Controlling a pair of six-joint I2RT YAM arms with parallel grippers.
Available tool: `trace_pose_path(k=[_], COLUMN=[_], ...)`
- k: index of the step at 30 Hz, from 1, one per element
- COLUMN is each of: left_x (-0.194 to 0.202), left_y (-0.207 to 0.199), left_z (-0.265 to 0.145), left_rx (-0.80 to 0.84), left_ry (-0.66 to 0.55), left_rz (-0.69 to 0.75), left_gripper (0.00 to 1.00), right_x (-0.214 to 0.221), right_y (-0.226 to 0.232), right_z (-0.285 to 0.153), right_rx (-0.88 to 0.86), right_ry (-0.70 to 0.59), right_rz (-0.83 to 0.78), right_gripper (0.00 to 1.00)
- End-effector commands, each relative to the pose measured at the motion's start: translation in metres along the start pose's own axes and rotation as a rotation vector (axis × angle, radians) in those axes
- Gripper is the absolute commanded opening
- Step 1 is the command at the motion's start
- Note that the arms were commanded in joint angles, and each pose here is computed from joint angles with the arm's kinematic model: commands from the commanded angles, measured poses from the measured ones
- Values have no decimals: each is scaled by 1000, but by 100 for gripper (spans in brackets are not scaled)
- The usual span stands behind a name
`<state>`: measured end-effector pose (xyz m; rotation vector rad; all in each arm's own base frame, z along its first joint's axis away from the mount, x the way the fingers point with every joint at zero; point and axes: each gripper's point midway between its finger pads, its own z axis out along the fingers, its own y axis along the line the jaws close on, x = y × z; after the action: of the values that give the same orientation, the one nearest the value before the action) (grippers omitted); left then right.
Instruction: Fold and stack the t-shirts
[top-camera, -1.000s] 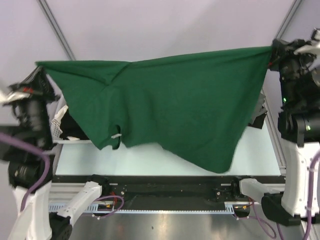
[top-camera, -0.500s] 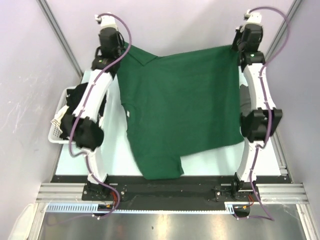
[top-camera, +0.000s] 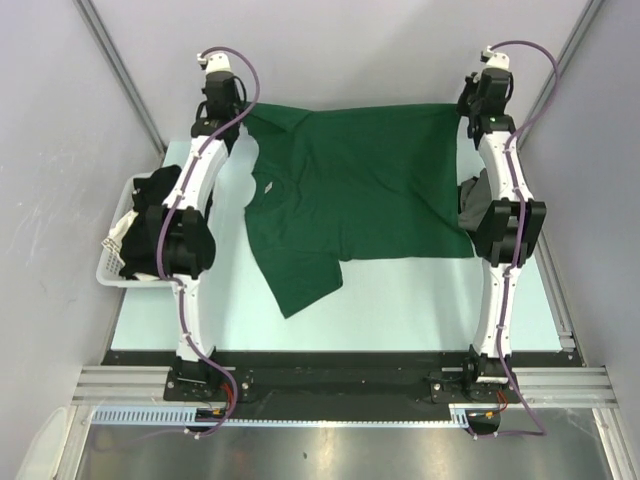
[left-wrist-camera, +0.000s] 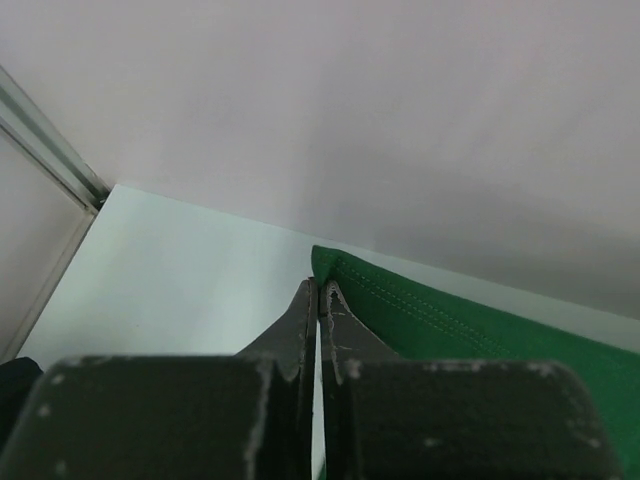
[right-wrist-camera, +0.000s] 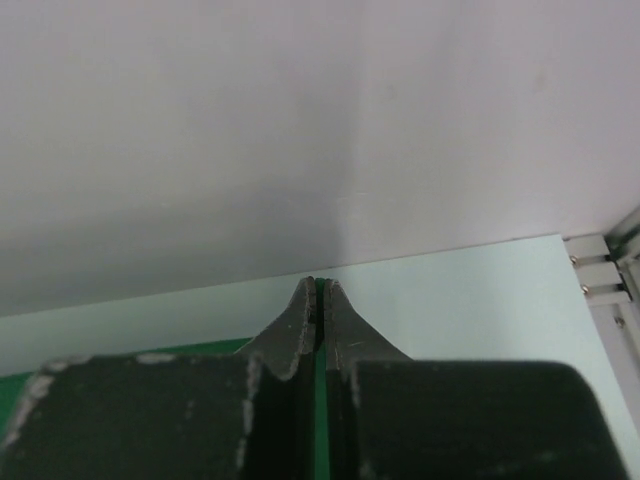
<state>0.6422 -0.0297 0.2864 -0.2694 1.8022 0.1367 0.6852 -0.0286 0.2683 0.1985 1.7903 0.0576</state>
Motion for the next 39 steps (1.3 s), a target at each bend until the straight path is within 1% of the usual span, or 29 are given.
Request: trace_pose_path(k=[1, 2, 3, 4, 5, 6, 7, 8, 12, 13, 14, 17, 20, 21, 22, 24, 25, 26, 27, 28, 29, 30, 31, 32, 33, 35, 36, 38, 39], left_x=[-20, -14, -10, -7, -1, 0, 2, 1, -6, -8, -23, -16, -10, -29, 4, 15, 27, 36, 67, 57, 65, 91, 90, 98, 125, 142, 168, 180, 198], left_y=[25, 25, 24, 21, 18, 14, 10, 7, -2, -3, -3, -7, -12, -12, -11, -20, -18, -28, -27, -37, -40, -41, -51, -53, -51, -61, -55, -57, -52], left_z=[18, 21, 24, 27, 31, 31, 32, 32, 19, 15, 4, -16, -54, -79, -86, -114, -138, -154, -166, -195, -208, -223, -247, -260, -274, -307, -318, -342, -347], left_rx=[-39, -39, -33, -9, 0, 17, 40, 55, 118, 131, 145, 184, 230, 253, 256, 303, 320, 346, 344, 393, 399, 412, 463, 474, 471, 530, 514, 553, 545], left_ry=[-70, -58, -53, -46, -37, -36, -32, -30, -29, -25, -45, -4, 32, 0, 68, 101, 125, 148, 212, 188, 206, 267, 268, 296, 375, 449, 521, 543, 573], left_rz=[-74, -76, -87, -91, -91, -96, -100, -106, -114, -114, -131, -163, -174, -187, -176, -192, -194, -202, -192, -199, -203, -199, -212, -219, -205, -206, -186, -180, -175], left_gripper=[0, 7, 18, 30, 40, 40, 40, 40, 40, 37, 35, 30, 26, 25, 24, 24, 25, 25, 26, 27, 27, 28, 29, 29, 31, 31, 31, 31, 33], right_x=[-39, -33, -27, -23, -20, -19, -17, -18, -31, -37, -39, -51, -70, -74, -73, -85, -72, -81, -78, -57, -68, -64, -62, -56, -54, -38, -51, -42, -54], right_y=[2, 1, -1, -2, -3, -2, -1, -1, 5, 7, 9, 14, 26, 29, 31, 31, 45, 54, 57, 63, 66, 67, 73, 79, 81, 87, 85, 83, 83], right_z=[7, 10, 13, 15, 15, 16, 16, 16, 7, 3, 1, -11, -30, -36, -40, -59, -63, -79, -87, -91, -110, -118, -127, -145, -154, -170, -189, -202, -218], right_rx=[-19, -9, -1, 8, 12, 8, 4, 6, 1, -2, -2, 4, -20, -24, -26, -21, -28, -37, -36, -26, -26, -10, -14, -24, -19, -33, -30, -30, -36], right_ry=[-149, -142, -133, -129, -123, -121, -117, -117, -135, -144, -142, -151, -165, -166, -153, -152, -119, -127, -114, -65, -80, -71, -65, -52, -49, -15, -45, -23, -48], right_rz=[-1, -1, -2, -5, -15, -17, -20, -22, -36, -34, -41, -53, -50, -43, -30, -17, -20, -25, -32, -55, -65, -79, -96, -124, -132, -142, -132, -118, -94], right_gripper=[0, 0, 1, 7, 16, 23, 25, 30, 38, 39, 41, 49, 50, 50, 50, 50, 50, 50, 50, 50, 50, 50, 50, 50, 51, 51, 51, 52, 52])
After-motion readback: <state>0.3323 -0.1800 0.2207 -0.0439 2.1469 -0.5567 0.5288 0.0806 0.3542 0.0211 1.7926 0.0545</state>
